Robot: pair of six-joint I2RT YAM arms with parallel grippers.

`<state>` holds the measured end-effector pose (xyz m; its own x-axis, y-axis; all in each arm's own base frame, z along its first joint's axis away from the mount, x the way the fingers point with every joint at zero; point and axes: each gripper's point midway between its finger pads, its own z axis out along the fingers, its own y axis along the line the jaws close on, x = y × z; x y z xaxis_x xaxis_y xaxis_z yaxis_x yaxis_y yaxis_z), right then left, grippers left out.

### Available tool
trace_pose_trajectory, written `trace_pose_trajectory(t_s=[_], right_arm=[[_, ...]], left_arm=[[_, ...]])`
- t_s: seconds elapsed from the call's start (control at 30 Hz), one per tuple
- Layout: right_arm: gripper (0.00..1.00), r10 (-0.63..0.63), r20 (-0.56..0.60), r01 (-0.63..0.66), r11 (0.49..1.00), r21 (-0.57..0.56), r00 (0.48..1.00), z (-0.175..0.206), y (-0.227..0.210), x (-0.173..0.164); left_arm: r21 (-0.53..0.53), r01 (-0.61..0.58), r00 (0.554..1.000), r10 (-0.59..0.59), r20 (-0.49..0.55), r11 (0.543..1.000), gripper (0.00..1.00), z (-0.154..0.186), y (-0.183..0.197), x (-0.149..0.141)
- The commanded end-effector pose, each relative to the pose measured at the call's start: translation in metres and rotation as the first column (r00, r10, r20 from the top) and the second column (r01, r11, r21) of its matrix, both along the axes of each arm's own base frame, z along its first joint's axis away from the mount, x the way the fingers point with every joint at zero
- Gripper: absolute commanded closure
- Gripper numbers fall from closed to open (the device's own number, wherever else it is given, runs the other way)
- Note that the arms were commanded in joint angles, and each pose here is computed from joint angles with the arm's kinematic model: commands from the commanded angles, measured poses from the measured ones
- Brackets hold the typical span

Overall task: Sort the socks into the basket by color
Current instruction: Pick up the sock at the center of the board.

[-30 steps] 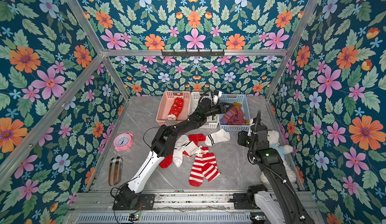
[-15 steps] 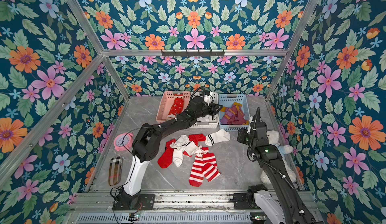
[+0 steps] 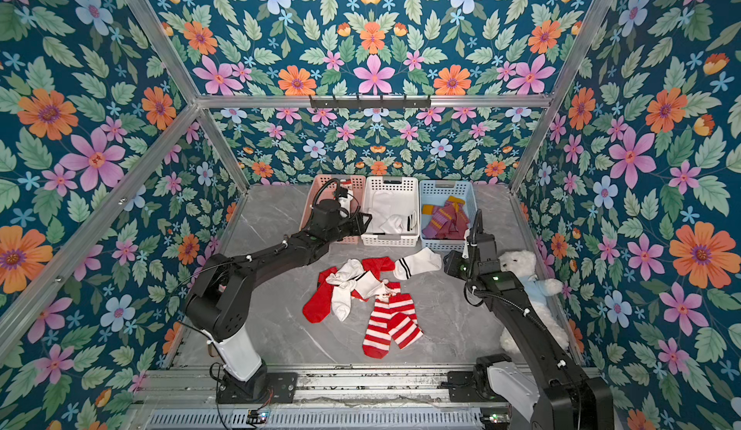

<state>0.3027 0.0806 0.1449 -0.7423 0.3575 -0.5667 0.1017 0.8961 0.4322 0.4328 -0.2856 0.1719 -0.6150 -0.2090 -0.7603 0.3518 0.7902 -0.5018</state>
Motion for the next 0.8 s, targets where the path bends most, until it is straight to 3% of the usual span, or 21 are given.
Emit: trace_pose_trajectory(t_s=[0.0, 0.2, 0.77], right_arm=[[0.53, 0.004, 0.014, -0.005, 1.0, 0.027, 1.0, -0.002, 0.012, 0.007], [0.54, 0.041, -0.033, -0.041, 0.999, 0.003, 0.999, -0.022, 0.033, 0.011], [0.57, 0.143, -0.152, -0.165, 0.976, -0.14, 0.978, -0.082, 0.09, 0.034]], left_arm=[[0.036, -0.058, 0.998, 0.058, 0.004, 0.998, 0.56, -0.007, 0.025, -0.004], [0.035, -0.115, 0.993, 0.117, -0.031, 0.993, 0.56, -0.024, 0.054, -0.01], [0.034, -0.137, 0.989, 0.138, -0.052, 0.99, 0.56, -0.032, 0.069, -0.012]])
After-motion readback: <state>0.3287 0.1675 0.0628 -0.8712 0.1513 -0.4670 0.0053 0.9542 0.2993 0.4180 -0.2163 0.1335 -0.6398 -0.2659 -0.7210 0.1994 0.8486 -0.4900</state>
